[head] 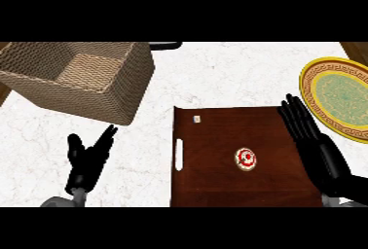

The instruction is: Pick the cupcake from the tray and place it in the plate

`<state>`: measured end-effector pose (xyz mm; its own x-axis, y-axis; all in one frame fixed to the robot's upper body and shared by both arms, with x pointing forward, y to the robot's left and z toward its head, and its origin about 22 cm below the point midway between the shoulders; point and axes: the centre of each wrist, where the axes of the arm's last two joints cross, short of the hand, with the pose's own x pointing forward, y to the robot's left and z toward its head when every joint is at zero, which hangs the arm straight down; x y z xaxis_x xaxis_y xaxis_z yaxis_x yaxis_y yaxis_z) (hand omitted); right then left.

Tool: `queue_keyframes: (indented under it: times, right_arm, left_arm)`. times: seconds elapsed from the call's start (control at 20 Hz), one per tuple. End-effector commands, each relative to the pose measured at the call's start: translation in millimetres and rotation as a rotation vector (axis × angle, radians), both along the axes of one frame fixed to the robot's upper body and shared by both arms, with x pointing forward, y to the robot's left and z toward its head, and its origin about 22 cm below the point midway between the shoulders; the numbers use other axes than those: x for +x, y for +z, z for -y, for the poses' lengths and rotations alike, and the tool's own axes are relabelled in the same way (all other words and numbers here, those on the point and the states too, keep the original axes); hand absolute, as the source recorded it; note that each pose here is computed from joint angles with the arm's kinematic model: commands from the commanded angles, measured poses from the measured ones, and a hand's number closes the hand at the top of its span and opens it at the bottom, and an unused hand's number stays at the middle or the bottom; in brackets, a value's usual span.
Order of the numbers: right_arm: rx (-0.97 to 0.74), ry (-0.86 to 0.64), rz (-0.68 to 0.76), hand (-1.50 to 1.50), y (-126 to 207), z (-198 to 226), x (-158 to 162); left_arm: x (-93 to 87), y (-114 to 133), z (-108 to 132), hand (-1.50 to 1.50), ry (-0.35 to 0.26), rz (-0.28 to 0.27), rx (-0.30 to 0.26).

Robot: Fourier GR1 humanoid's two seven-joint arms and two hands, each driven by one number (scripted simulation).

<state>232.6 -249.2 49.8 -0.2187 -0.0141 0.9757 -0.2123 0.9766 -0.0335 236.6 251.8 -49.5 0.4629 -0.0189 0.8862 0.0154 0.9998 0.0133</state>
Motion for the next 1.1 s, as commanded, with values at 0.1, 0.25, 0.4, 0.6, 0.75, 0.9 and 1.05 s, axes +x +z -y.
queue_keyframes:
  times: [0.1, 0.25, 0.4, 0.6, 0.75, 0.9, 1.05]
  right_arm:
    - [-0.004, 0.122, -0.102, 1.50, 6.8, -62.6, 12.1]
    - [-0.031, 0.211, -0.206, 1.50, 8.8, -104.3, 24.2]
    - [-0.273, -0.192, 0.104, -1.50, -0.9, -77.5, 26.7]
    - [-0.234, -0.146, 0.142, -1.50, -49.8, -137.8, -6.5]
    - [-0.249, -0.133, 0.187, -1.50, -61.7, -133.4, -32.9]
    - [-0.341, -0.249, 0.204, -1.50, -46.6, -118.6, -35.8]
    - [-0.364, -0.282, 0.210, -1.50, -29.8, -103.4, -50.6]
  left_arm:
    - [13.2, 29.2, -13.8, 0.00, -0.016, 0.239, 0.114]
    - [28.6, 54.8, -29.1, 0.00, -0.072, 0.459, 0.219]
    - [21.8, 40.2, -28.0, 0.00, -0.045, 0.404, 0.167]
    - [18.7, 37.2, -47.6, 0.00, -0.022, 0.414, 0.156]
    - [22.9, 32.2, -52.6, 0.00, -0.020, 0.429, 0.164]
    - [6.9, 25.6, -50.8, 0.00, -0.021, 0.419, 0.173]
    - [25.5, 27.9, -54.2, 0.00, -0.020, 0.428, 0.182]
